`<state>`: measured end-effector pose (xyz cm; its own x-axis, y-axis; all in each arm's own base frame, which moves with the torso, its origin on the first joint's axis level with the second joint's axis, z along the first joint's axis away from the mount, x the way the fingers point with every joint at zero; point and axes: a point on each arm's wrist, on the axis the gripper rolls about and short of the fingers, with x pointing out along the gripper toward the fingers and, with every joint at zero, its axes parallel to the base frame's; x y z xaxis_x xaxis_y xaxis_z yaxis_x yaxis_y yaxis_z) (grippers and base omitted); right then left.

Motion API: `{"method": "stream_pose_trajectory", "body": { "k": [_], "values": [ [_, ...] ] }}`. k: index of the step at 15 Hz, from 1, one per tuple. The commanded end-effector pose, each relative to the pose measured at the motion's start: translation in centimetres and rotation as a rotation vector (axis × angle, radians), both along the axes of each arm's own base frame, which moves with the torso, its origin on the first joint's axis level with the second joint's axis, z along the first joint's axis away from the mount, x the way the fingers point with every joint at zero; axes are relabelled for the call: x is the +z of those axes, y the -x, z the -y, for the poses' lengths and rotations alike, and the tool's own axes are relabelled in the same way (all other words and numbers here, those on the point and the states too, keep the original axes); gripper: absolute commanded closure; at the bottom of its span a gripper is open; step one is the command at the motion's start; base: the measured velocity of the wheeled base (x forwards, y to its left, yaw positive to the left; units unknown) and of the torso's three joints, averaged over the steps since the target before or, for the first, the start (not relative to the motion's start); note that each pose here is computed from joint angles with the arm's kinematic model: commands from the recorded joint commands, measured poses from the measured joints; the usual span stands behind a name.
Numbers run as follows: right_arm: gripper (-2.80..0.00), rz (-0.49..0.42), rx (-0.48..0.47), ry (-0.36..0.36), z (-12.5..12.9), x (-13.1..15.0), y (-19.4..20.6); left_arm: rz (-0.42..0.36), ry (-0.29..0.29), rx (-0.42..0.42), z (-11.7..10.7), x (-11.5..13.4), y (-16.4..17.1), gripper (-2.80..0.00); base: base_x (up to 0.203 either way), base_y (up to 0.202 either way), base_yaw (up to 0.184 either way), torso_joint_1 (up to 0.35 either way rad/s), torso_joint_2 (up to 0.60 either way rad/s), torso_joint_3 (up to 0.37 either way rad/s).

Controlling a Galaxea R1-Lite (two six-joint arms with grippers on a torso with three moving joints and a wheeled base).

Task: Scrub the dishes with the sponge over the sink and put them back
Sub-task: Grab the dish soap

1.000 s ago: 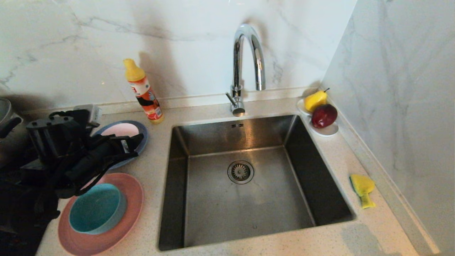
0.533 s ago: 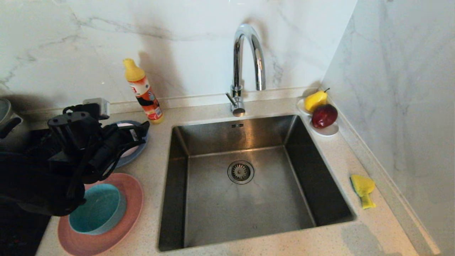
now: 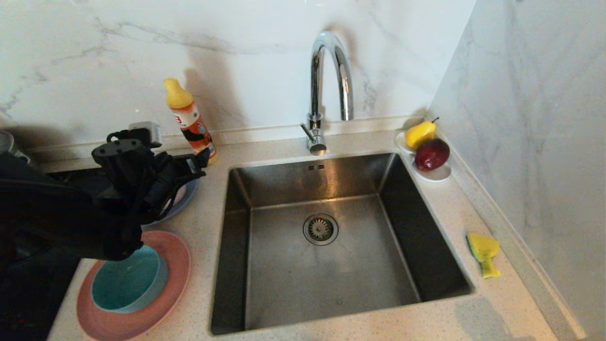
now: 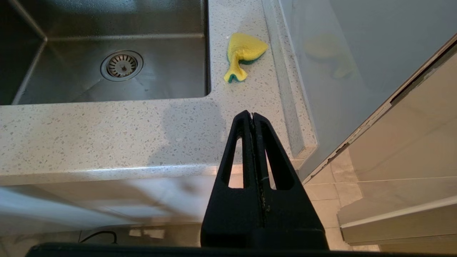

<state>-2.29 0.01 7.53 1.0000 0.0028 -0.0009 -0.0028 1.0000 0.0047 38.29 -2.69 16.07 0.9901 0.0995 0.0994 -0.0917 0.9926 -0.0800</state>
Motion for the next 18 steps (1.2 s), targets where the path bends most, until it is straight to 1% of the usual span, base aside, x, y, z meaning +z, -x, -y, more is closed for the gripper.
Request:
{"method": "stream_pose_trajectory", "body": {
  "k": [1,4,8,12,15,18],
  "values": [
    [0.0,0.0,0.0,0.0,0.0,0.0,0.0,0.01,0.002,0.004,0.1,-0.4,-1.2,-2.8,0.0,0.0,0.0,0.0,0.0,0.0],
    [0.0,-0.001,0.0,0.0,0.0,0.0,0.0,0.018,0.004,0.012,0.3,-1.2,-2.8,-2.8,0.0,0.0,0.0,0.0,0.0,0.0],
    [0.0,0.001,0.0,0.0,0.0,0.0,0.0,0.066,0.009,0.029,0.6,-0.7,-4.6,-2.8,0.0,0.0,0.0,0.0,0.0,0.0],
    [0.0,0.001,0.0,0.0,0.0,0.0,0.0,0.076,0.009,0.028,0.8,-1.3,-5.9,-2.8,0.0,0.0,0.0,0.0,0.0,0.0],
    [0.0,-0.001,0.0,0.0,0.0,0.0,0.0,0.087,0.012,0.024,1.4,-1.6,-6.5,-2.8,0.0,0.0,0.0,0.0,0.0,0.0],
    [0.0,0.0,0.0,0.0,0.0,0.0,0.0,0.114,0.017,0.033,1.5,-1.1,-6.9,-2.8,0.0,0.0,0.0,0.0,0.0,0.0]
  ]
}}
